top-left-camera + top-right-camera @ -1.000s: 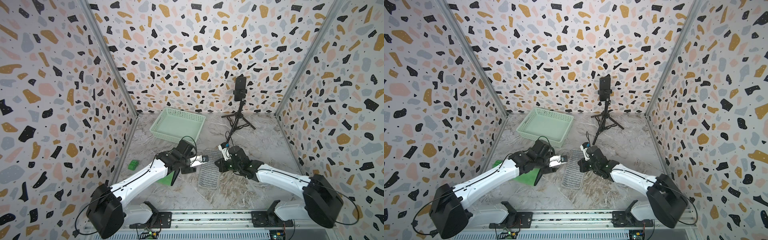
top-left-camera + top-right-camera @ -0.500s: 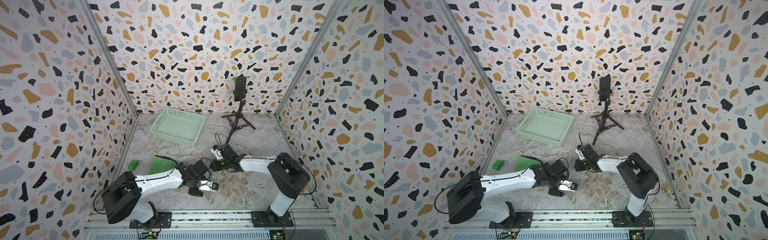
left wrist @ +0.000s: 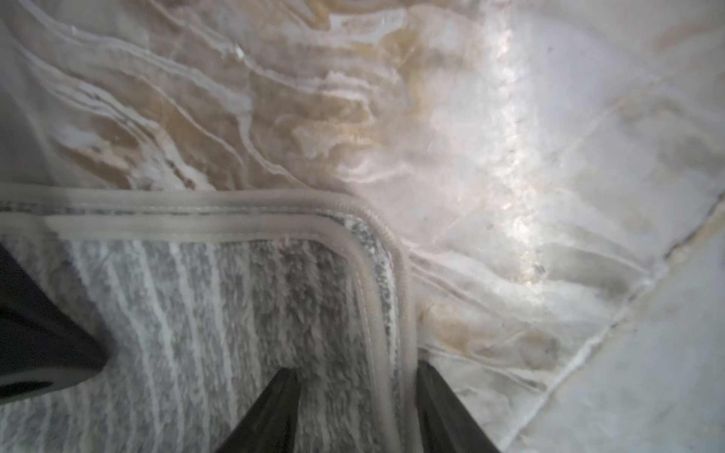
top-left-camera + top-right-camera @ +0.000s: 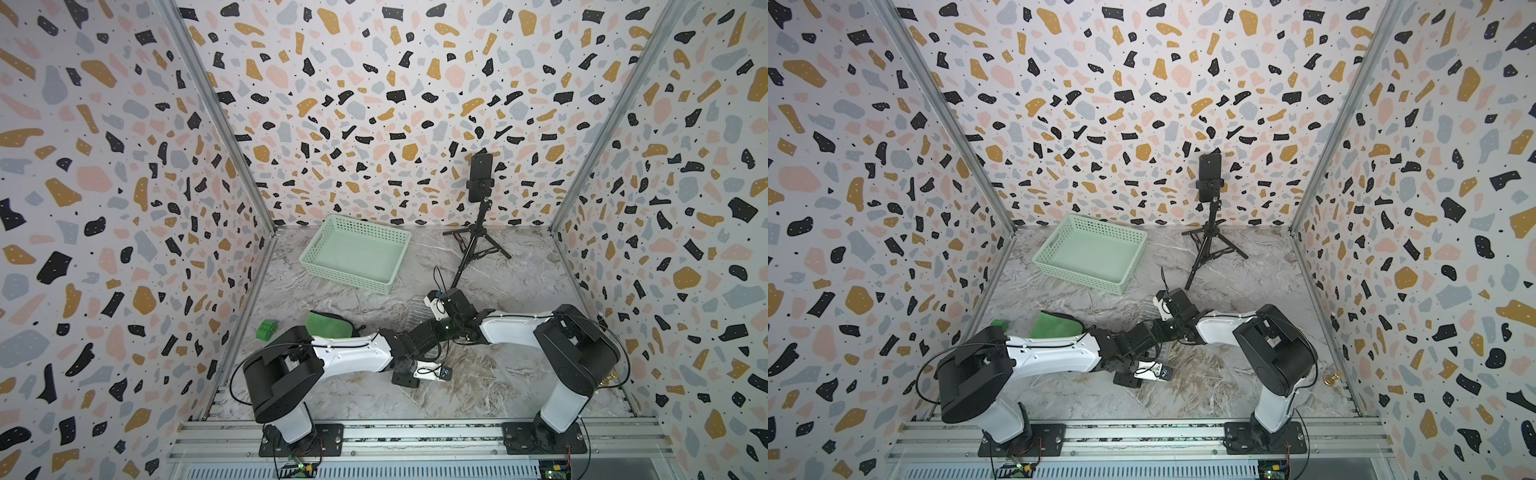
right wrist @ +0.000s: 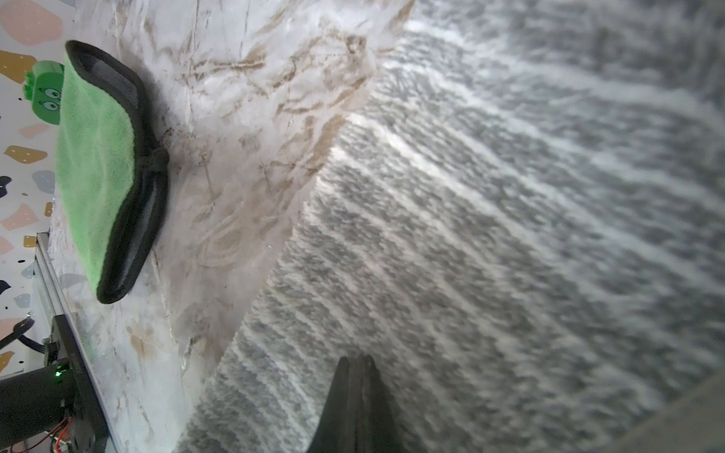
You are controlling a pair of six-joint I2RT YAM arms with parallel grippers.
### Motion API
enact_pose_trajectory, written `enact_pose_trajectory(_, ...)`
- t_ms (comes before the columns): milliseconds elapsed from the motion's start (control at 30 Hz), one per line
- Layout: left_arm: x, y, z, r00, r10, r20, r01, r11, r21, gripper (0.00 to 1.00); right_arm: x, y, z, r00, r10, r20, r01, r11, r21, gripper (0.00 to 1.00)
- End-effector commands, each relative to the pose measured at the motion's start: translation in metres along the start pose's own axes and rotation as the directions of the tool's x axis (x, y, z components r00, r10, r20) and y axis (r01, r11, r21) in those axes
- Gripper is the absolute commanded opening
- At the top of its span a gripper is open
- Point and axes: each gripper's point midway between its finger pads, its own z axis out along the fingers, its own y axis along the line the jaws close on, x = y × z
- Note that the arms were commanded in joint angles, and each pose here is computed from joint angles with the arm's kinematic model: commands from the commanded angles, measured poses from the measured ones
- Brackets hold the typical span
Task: Fold the square dishcloth
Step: Fold the cleaning item at the center of the board.
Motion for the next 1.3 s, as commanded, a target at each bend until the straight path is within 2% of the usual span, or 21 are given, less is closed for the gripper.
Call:
enact_pose_trajectory(0, 0.019, -0.005, 0.018, 0.992, 0.024, -0.125, -0.025, 1.000, -0.012, 0.48, 0.002, -0.002, -0.001, 1.000, 0.010, -0.004, -0.010, 1.000, 0.002, 0.00)
enact_pose_trajectory(67, 0.022, -0.003, 0.022, 0.987, 0.025, -0.159, -0.030, 0.999, -0.030, 0.42, 0.001, -0.003, -0.003, 1.000, 0.010, -0.001, -0.010, 1.000, 0.005, 0.00)
enact_pose_trajectory(167, 0.026, -0.006, 0.020, 0.985, 0.018, -0.171, -0.023, 0.999, -0.029, 0.25, 0.002, -0.002, -0.004, 1.000, 0.008, -0.003, -0.008, 1.000, 0.005, 0.00)
enact_pose_trajectory(267, 0.023, -0.014, 0.003, 0.990, 0.032, -0.136, -0.033, 0.999, -0.007, 0.07, 0.003, -0.002, -0.005, 1.000, 0.007, -0.007, -0.007, 1.000, 0.006, 0.00)
enact_pose_trajectory(333, 0.021, -0.020, -0.010, 0.993, 0.042, -0.112, -0.041, 0.999, 0.007, 0.00, 0.003, -0.002, -0.005, 1.000, 0.007, -0.008, -0.007, 1.000, 0.003, 0.00)
enact_pose_trajectory(567, 0.019, -0.023, -0.038, 0.996, 0.057, -0.072, -0.057, 0.998, 0.004, 0.00, 0.014, 0.007, -0.011, 1.000, -0.011, -0.029, 0.011, 1.000, -0.008, 0.00)
enact_pose_trajectory(733, 0.017, -0.028, -0.058, 0.997, 0.070, -0.040, -0.070, 0.998, 0.007, 0.00, 0.049, 0.030, -0.007, 0.993, -0.067, -0.092, 0.064, 0.997, -0.034, 0.00)
enact_pose_trajectory(900, 0.018, -0.038, -0.095, 0.996, 0.087, -0.002, -0.087, 0.996, 0.014, 0.00, 0.079, 0.066, -0.019, 0.987, -0.096, -0.130, 0.076, 0.986, -0.150, 0.00)
enact_pose_trajectory(967, 0.024, -0.049, -0.109, 0.996, 0.088, 0.005, -0.088, 0.995, 0.044, 0.00, 0.075, 0.087, -0.037, 0.988, -0.108, -0.111, 0.080, 0.970, -0.231, 0.00)
enact_pose_trajectory(1033, 0.025, -0.055, -0.117, 0.996, 0.087, 0.016, -0.087, 0.994, 0.065, 0.00, 0.067, 0.100, -0.053, 0.989, -0.123, -0.086, 0.097, 0.962, -0.257, 0.00)
enact_pose_trajectory(1133, 0.030, -0.062, -0.121, 0.996, 0.084, -0.001, -0.084, 0.992, 0.095, 0.00, 0.054, 0.094, -0.064, 0.989, -0.134, -0.064, 0.119, 0.973, -0.196, 0.00)
enact_pose_trajectory(1267, 0.035, -0.066, -0.124, 0.997, 0.070, -0.035, -0.065, 0.990, 0.125, 0.00, 0.046, 0.046, -0.064, 0.995, -0.074, -0.060, 0.073, 0.997, -0.015, 0.00)
